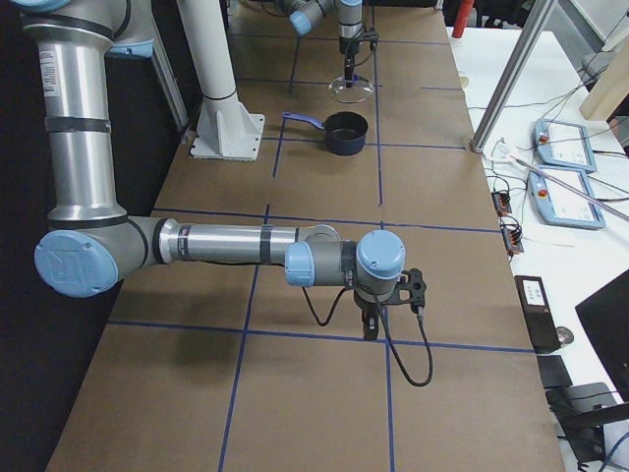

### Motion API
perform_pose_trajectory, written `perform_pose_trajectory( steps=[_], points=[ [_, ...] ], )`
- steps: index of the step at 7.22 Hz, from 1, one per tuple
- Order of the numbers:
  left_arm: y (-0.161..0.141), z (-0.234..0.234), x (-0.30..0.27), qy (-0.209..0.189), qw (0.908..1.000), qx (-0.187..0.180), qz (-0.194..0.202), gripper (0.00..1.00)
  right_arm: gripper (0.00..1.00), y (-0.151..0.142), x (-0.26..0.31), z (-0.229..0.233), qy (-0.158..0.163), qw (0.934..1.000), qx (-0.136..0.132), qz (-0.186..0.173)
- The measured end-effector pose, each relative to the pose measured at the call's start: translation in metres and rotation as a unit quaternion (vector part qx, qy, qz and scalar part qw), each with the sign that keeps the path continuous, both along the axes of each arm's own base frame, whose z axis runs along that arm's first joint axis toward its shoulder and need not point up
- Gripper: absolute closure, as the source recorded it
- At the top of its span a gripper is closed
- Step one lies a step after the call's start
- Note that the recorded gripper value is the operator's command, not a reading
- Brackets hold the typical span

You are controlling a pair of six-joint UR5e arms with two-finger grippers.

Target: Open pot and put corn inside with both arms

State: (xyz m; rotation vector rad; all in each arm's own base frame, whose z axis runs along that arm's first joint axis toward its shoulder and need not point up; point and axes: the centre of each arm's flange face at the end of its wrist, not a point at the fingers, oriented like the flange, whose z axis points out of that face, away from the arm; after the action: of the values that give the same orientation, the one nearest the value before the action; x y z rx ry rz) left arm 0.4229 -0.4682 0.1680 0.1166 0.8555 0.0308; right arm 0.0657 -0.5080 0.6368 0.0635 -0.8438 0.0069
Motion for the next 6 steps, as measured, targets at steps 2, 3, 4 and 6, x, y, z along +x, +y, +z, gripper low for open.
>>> perform_pose_trajectory(
  steps=[2,3,4,6],
  points=[
    [0.0,0.031,-0.019,-0.011,0.9999,0.002,0.007,0.72,0.0,-0.008,0.0,-0.012,0.0,0.9999,0.012,0.0],
    [0.001,0.046,-0.022,-0.016,0.9998,-0.001,0.008,0.72,0.0,-0.008,0.0,-0.012,0.001,0.9999,0.012,0.0],
    [0.002,0.059,-0.023,-0.02,0.9997,-0.006,0.008,0.72,0.0,-0.008,0.0,-0.011,0.0,1.0,0.009,0.002],
    [0.005,0.087,-0.02,-0.022,0.9996,-0.011,0.009,0.72,0.0,-0.011,-0.015,-0.033,-0.005,0.9998,-0.005,0.018]
  ],
)
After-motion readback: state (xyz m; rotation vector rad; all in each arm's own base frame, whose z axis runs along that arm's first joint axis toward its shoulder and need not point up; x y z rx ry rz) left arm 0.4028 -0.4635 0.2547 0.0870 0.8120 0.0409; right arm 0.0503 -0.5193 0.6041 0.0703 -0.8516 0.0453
